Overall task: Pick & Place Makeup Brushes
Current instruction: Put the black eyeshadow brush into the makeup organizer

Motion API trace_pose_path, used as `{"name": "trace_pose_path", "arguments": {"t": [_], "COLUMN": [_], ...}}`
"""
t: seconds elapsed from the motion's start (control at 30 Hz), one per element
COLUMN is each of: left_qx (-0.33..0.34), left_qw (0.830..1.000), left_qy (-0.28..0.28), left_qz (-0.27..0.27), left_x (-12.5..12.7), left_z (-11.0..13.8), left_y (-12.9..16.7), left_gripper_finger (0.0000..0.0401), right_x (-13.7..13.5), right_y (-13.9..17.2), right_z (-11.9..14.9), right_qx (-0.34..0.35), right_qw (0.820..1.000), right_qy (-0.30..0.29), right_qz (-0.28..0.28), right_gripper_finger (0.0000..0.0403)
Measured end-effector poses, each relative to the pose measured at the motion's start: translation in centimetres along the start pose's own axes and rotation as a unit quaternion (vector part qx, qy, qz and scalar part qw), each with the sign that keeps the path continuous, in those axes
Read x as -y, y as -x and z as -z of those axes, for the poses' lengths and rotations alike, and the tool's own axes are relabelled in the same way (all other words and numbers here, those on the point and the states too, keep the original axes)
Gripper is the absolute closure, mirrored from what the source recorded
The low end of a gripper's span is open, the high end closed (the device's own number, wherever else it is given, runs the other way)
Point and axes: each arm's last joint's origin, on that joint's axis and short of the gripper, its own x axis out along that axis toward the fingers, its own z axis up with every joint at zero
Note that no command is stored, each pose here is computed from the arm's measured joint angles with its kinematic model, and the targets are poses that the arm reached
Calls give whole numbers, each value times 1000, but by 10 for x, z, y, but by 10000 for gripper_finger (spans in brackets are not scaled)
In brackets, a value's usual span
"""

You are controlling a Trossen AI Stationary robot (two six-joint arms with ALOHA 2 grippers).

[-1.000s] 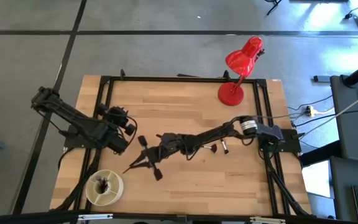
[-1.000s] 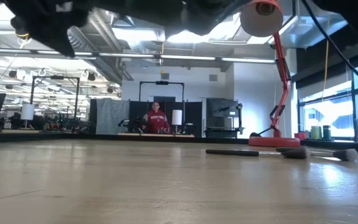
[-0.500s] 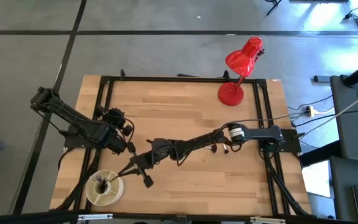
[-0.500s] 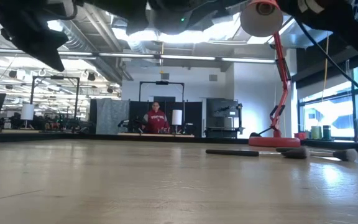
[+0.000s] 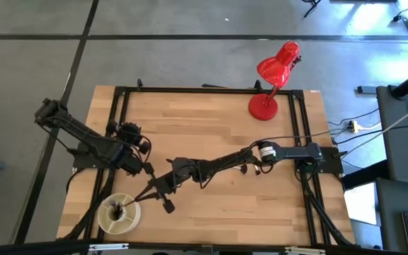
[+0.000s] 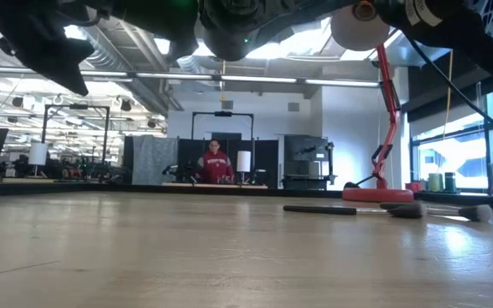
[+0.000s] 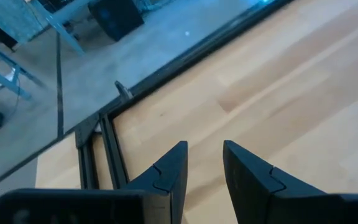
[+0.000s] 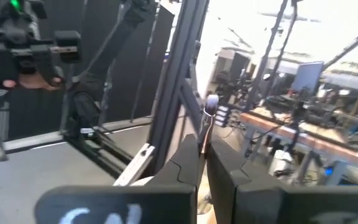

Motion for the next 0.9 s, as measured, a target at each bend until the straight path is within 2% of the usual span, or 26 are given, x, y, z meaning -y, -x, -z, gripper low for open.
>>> {"name": "trace_pose_path", "arguments": {"t": [0.13, 0.37, 0.5, 0.57, 0.77, 0.9], "left_qx": [-31, -12, -12, -12, 12, 5], "left_qw": [999, 998, 999, 998, 998, 999], "left_qy": [-8, 18, 16, 18, 23, 26], "left_qz": [19, 52, 51, 51, 48, 47], "left_x": [2, 4, 3, 3, 2, 2], "left_z": [6, 9, 9, 9, 7, 7], "left_y": [5, 14, 15, 15, 14, 14], "left_gripper_finger": [304, 304, 304, 304, 304, 304], "right_x": [-3, 1, 13, 17, 26, 29], "right_y": [-1, 6, 13, 16, 19, 22], "right_z": [2, 12, -13, -25, -31, -39], "right_qx": [-24, -125, -171, -178, -155, -163], "right_qw": [999, 986, 977, 976, 980, 978], "right_qy": [-39, -108, -122, -121, -120, -119], "right_qz": [-19, -33, -38, -42, -43, -59], "right_gripper_finger": [386, 386, 386, 386, 386, 386]}}
